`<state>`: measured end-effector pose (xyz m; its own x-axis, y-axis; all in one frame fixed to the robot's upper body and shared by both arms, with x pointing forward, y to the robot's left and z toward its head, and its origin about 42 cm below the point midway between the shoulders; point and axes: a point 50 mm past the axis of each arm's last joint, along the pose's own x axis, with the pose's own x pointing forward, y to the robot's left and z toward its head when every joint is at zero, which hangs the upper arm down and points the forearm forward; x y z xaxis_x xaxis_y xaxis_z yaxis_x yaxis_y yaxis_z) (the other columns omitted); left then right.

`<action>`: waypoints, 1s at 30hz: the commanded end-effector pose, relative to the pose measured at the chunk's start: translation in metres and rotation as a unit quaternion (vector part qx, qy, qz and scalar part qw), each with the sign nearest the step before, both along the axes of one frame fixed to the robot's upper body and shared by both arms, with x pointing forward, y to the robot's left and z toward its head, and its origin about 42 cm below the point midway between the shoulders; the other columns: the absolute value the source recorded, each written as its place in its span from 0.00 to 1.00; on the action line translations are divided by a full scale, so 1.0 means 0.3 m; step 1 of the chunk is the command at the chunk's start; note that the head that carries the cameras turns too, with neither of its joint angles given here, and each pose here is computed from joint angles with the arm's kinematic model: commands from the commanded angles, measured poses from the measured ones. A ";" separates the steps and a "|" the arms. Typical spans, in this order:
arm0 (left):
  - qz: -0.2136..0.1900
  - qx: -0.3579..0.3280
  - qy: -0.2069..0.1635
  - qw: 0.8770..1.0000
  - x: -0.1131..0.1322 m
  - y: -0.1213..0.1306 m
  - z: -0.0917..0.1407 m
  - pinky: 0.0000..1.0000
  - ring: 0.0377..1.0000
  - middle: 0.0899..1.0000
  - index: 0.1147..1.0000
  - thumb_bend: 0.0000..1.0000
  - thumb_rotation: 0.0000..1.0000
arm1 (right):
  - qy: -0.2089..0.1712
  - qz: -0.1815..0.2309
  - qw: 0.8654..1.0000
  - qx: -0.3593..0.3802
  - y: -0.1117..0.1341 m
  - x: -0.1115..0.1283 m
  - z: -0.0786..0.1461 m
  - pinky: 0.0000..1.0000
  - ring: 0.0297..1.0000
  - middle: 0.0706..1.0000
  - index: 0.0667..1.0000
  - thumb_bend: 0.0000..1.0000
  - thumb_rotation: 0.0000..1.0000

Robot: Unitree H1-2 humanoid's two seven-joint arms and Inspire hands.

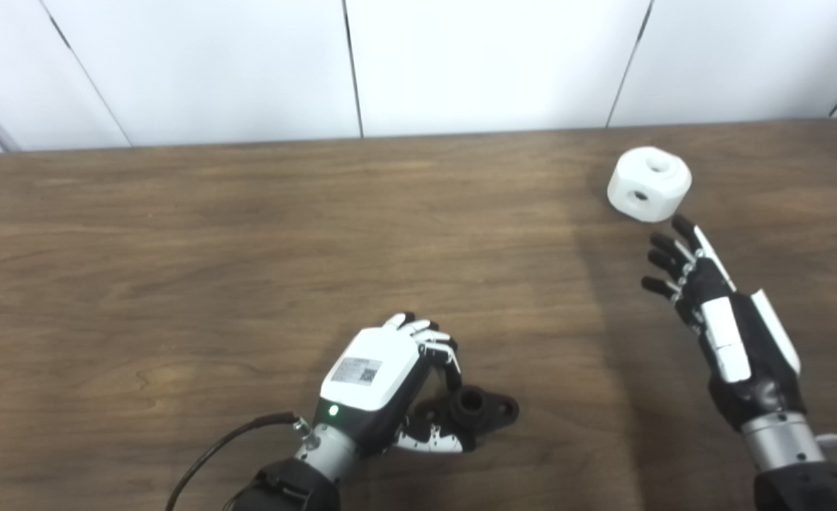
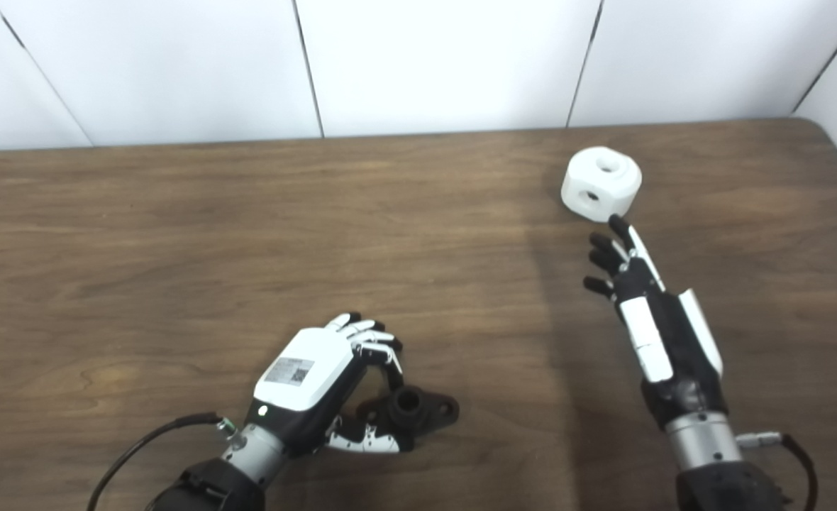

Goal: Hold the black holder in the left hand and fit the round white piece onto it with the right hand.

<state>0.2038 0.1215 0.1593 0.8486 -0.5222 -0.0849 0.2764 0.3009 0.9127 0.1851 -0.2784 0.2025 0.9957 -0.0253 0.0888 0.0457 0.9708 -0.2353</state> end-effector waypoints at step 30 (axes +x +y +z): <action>0.007 0.016 0.011 1.000 -0.015 0.054 -0.101 0.89 0.85 0.74 0.42 0.52 0.05 | -0.045 -0.039 0.950 -0.306 -0.105 0.406 0.214 0.91 0.98 0.98 0.97 0.73 0.45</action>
<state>0.2034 0.1289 0.1435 0.8558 -0.5153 -0.0453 0.2416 0.3208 0.9158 0.2980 -0.3049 0.2485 0.9911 -0.0161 0.1322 0.1059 0.6967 -0.7095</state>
